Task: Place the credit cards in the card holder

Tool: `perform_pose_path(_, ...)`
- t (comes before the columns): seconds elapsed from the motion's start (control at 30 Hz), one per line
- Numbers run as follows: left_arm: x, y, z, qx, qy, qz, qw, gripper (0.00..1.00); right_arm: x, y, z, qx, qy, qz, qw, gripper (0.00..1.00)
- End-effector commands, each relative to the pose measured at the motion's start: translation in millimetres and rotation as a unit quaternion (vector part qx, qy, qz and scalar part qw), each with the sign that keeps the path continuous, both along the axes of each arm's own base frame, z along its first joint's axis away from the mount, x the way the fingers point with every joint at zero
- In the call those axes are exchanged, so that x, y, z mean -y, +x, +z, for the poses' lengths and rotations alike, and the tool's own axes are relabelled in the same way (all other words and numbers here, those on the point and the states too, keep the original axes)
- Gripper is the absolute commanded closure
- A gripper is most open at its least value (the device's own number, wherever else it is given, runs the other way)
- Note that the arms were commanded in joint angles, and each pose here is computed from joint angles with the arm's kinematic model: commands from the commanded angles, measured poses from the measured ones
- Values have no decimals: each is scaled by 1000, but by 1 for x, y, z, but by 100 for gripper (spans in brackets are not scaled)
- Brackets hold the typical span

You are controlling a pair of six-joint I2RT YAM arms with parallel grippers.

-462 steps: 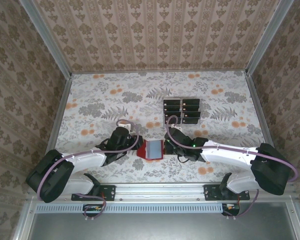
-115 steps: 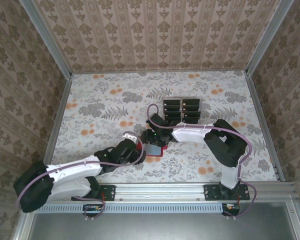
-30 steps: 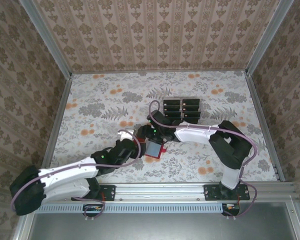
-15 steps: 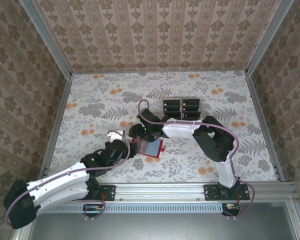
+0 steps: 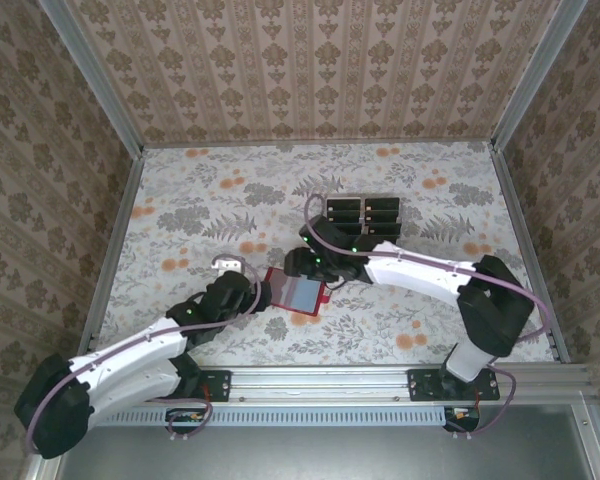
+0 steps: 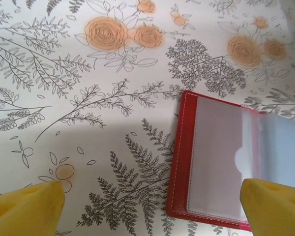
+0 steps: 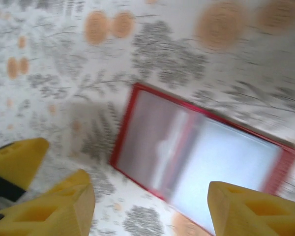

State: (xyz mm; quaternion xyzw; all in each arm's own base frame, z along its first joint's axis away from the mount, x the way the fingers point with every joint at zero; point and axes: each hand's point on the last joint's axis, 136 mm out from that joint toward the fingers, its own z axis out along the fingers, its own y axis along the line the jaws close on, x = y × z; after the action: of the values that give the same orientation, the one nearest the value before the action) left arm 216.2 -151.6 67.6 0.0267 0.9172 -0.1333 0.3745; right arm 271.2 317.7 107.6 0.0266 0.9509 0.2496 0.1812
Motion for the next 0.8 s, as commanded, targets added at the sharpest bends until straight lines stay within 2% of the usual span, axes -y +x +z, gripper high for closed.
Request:
perform_pose_path(0.0,11,8,8,5,-12,-17,1000,3,51,-23,-40,-30,-103,-38,994,37)
perform_pose_path(0.1,15,12,7,1,-12,-18,1000,0,62,-33,-52,-36,-122,-41,991,37)
perform_pose_path(0.43,21,18,9,-2,-10,-18,1000,0,73,-38,-72,-47,-152,-39,987,41)
perform_pose_path(0.6,22,19,7,-5,-9,-18,1000,0,70,-36,-73,-44,-150,-33,987,56)
perform_pose_path(0.77,25,20,4,-10,-9,-20,1000,0,66,-29,-74,-40,-152,-25,987,82)
